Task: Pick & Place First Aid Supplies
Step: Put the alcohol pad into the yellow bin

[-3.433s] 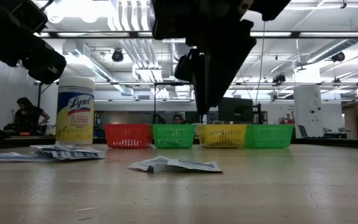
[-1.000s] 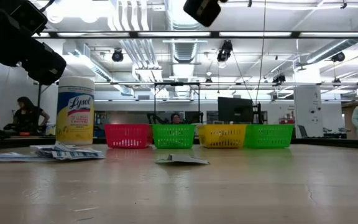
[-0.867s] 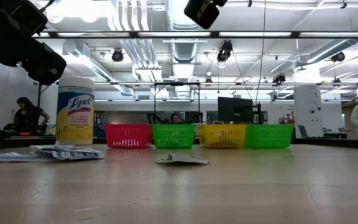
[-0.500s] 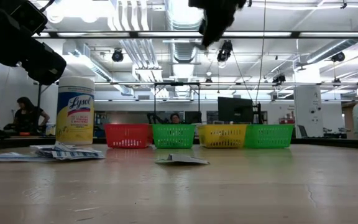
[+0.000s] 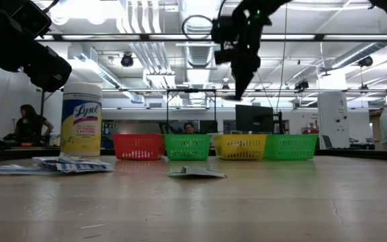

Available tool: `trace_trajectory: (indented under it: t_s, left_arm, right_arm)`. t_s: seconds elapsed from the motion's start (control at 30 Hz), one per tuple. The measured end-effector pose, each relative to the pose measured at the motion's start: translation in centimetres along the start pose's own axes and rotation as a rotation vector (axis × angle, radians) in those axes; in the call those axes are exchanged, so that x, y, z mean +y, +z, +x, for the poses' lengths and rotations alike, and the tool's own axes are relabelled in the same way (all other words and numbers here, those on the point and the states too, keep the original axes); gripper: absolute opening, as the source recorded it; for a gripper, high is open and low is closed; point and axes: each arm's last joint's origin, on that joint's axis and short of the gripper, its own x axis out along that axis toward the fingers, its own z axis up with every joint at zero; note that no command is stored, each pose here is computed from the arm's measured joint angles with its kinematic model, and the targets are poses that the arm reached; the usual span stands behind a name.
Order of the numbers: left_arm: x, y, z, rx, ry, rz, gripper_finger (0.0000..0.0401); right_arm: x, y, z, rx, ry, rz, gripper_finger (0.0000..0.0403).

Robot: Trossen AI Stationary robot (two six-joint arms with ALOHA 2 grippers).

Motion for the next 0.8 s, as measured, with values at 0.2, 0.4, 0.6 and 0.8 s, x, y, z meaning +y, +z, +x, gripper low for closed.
trace_trajectory:
  t_s: [0.2,0.4,0.6,0.8]
  left_arm:
    - [0.0,0.0,0.0,-0.002,0.005,0.000,0.0172]
    - [0.0,0.0,0.0,-0.002,0.005,-0.002,0.0172]
    - [0.0,0.0,0.0,-0.002,0.005,-0.003,0.0172]
    - [0.0,0.0,0.0,-0.002,0.008,-0.002,0.0172]
  right_arm:
    - [-1.3,-0.6,4.6,0.090,0.133,0.015,0.0008]
    - [-1.0,-0.7,8.2,0.163,0.199,-0.020,0.0008]
    - [-1.0,-0.8,9.4,0.191,0.212,-0.021,0.0008]
    - [-1.0,-0.8,9.5,0.191,0.214,-0.024,0.0013]
